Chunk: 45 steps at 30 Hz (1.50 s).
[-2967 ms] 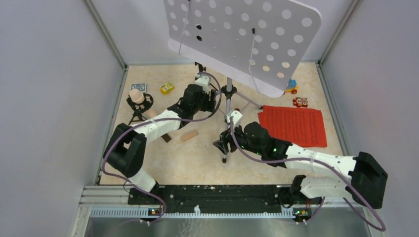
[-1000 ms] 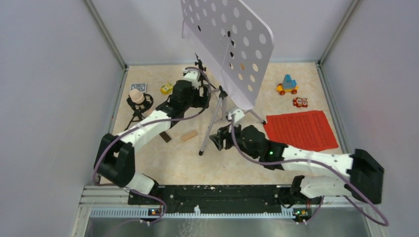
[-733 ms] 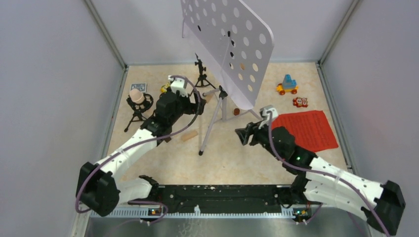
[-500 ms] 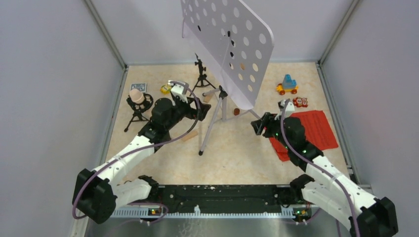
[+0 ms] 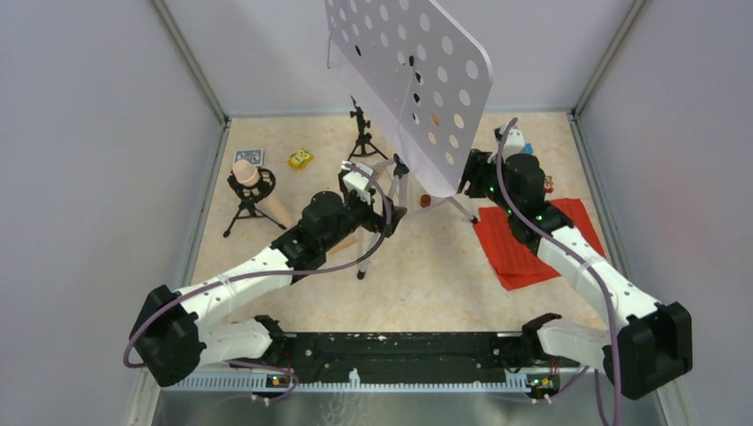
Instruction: Pack up the instrument practice props
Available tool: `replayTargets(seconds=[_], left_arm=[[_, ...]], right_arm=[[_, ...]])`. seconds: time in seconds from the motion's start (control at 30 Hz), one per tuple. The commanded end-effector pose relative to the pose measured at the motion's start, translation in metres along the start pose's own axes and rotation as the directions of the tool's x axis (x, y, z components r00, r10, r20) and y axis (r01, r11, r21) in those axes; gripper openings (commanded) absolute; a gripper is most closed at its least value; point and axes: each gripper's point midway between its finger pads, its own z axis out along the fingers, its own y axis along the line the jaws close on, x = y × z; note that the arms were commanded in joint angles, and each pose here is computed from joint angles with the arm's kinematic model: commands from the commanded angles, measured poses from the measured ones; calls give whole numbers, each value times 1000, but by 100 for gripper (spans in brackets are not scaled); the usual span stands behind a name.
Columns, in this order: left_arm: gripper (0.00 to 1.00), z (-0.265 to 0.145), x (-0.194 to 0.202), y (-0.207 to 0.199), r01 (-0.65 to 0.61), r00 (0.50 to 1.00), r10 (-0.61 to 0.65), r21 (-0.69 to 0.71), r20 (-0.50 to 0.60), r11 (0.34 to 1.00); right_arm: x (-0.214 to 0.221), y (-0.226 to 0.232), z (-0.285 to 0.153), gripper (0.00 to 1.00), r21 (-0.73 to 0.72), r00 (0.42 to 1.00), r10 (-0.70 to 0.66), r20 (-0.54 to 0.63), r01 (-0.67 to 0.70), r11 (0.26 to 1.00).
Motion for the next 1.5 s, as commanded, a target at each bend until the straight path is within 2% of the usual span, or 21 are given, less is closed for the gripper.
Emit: replayTargets(seconds=[0.0,0.13,0.37,0.47,0.77,1.07,1.33,1.47], left_arm=[[99,12,-6,22,-23,999,26,-134,23,991],[91,22,8,28,-39,999,35,-163,-31,986],[70,26,35,39,-43,990,12,-220,-141,975],[64,22,40,49,-39,987,-7,-282,-161,959],[46,24,34,73,-94,980,28,-335,-197,938],[48,31,16,104,-137,974,66,-339,-215,931],[55,41,15,102,-160,970,99,-273,-222,949],[48,40,21,101,-141,971,81,-264,-226,954]], right_arm=[[-20,0,29,59,19,1000,4,-22,-3,1000],[-3,12,56,56,-54,983,-16,-182,6,999],[25,22,73,55,-162,947,-65,-314,14,987],[33,31,66,54,-237,937,-93,-336,12,971],[52,60,34,54,-433,908,-181,-378,0,901],[86,86,7,54,-549,876,-268,-400,5,836],[111,113,-10,54,-604,879,-284,-383,-6,797],[111,114,-10,54,-594,898,-288,-333,38,803]])
